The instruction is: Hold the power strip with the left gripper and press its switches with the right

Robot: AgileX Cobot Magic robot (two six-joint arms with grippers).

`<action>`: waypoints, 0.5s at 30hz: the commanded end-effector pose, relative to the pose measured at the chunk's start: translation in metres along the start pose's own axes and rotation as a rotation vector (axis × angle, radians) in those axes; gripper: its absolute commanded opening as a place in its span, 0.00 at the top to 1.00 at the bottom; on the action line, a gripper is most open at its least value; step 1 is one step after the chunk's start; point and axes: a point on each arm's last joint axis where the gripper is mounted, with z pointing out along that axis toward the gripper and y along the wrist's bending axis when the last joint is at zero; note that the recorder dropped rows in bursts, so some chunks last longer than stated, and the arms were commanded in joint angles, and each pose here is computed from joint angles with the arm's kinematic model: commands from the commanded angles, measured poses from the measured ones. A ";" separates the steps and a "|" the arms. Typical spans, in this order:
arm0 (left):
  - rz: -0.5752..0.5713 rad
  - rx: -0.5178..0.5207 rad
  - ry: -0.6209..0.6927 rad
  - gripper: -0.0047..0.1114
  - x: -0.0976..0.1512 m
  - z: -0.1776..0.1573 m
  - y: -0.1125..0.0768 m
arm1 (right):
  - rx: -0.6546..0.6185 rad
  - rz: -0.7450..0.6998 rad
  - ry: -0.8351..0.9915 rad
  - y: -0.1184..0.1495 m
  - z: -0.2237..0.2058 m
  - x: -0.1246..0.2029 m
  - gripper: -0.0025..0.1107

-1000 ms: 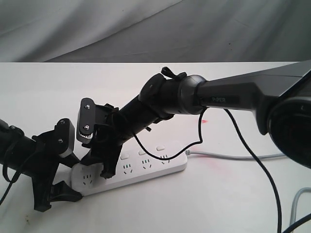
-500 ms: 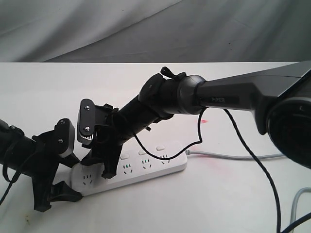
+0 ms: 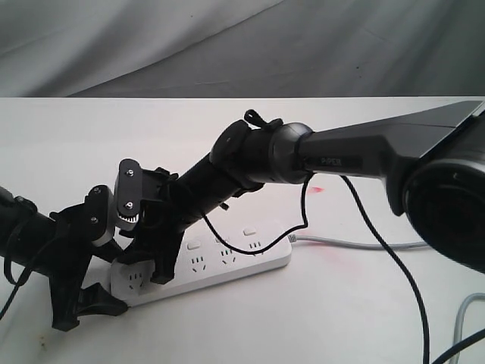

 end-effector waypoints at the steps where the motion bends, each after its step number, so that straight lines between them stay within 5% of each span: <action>1: 0.002 -0.002 -0.009 0.50 -0.003 0.000 0.001 | -0.062 -0.043 0.081 0.011 0.019 0.022 0.60; 15: 0.002 -0.002 -0.009 0.50 -0.003 0.000 0.001 | 0.057 -0.068 0.008 -0.009 -0.036 -0.012 0.60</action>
